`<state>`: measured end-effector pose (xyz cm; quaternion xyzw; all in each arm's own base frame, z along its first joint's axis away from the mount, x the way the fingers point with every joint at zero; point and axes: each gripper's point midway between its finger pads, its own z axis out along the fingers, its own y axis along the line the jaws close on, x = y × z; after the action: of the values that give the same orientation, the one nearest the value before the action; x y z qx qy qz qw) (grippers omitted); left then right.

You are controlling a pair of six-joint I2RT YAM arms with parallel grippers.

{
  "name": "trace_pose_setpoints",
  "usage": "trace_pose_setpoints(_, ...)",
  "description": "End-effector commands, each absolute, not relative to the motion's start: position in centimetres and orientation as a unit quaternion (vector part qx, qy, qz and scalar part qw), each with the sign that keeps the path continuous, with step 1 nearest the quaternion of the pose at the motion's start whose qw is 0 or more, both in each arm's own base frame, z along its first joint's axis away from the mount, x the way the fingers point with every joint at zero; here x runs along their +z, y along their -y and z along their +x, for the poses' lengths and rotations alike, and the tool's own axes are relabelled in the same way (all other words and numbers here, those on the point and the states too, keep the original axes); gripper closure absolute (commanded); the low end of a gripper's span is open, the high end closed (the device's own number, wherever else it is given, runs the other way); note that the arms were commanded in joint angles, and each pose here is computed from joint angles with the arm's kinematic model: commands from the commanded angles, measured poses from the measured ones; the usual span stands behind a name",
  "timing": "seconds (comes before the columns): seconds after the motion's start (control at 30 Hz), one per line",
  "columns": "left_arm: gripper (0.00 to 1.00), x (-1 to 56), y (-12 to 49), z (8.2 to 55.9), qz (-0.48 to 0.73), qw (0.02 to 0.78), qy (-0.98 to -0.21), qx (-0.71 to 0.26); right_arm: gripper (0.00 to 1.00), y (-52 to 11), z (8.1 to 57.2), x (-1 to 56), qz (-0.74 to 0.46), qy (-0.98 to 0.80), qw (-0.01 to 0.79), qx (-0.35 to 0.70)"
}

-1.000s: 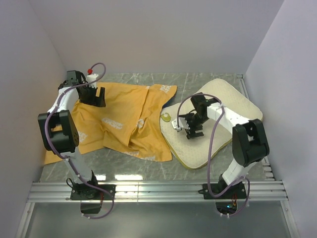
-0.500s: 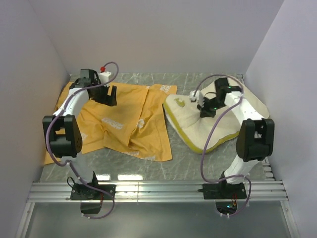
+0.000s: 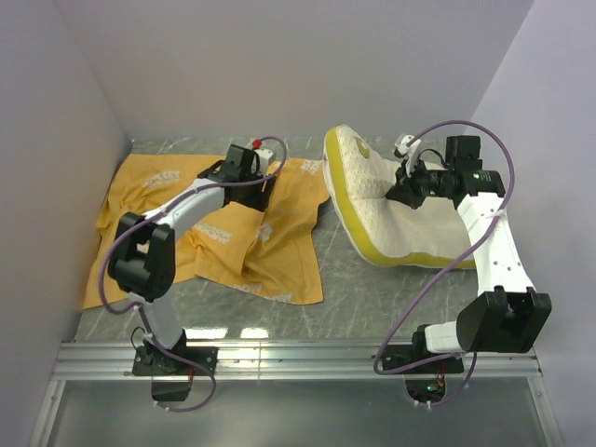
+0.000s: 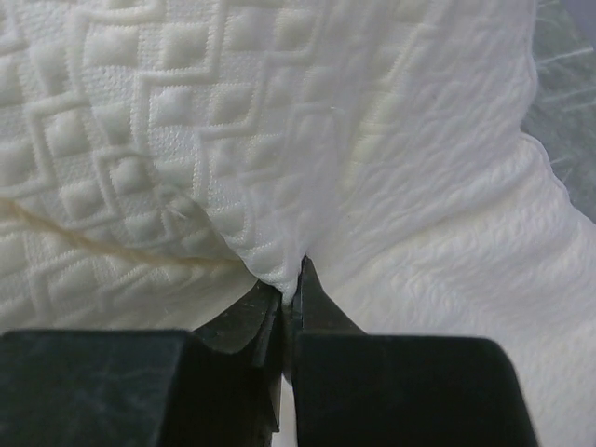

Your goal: Put the pillow into the pillowcase

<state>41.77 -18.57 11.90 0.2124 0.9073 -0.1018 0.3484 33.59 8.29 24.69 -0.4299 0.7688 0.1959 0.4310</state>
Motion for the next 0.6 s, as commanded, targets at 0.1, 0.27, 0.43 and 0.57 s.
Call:
trace_pose_setpoints(0.1, 0.36, 9.5, 18.5, 46.4, 0.144, 0.365, -0.920, -0.020, 1.00, -9.5, 32.8, 26.2, -0.385, -0.766, 0.458, 0.233)
trace_pose_setpoints(0.27, 0.36, 6.1, 18.9, 46.4, 0.154, 0.336, -0.929, 0.004, 1.00, -9.5, 32.0, 25.0, -0.383, -0.771, 0.450, 0.236)
trace_pose_setpoints(0.43, 0.36, 4.9, 18.3, 45.9, 0.155, 0.321, -0.934, 0.018, 1.00, -9.4, 31.7, 23.7, -0.379, -0.778, 0.441, 0.238)
trace_pose_setpoints(0.57, 0.33, 6.1, 18.3, 44.2, 0.173, 0.311, -0.935, 0.004, 1.00, -9.3, 31.7, 22.9, -0.381, -0.781, 0.435, 0.236)
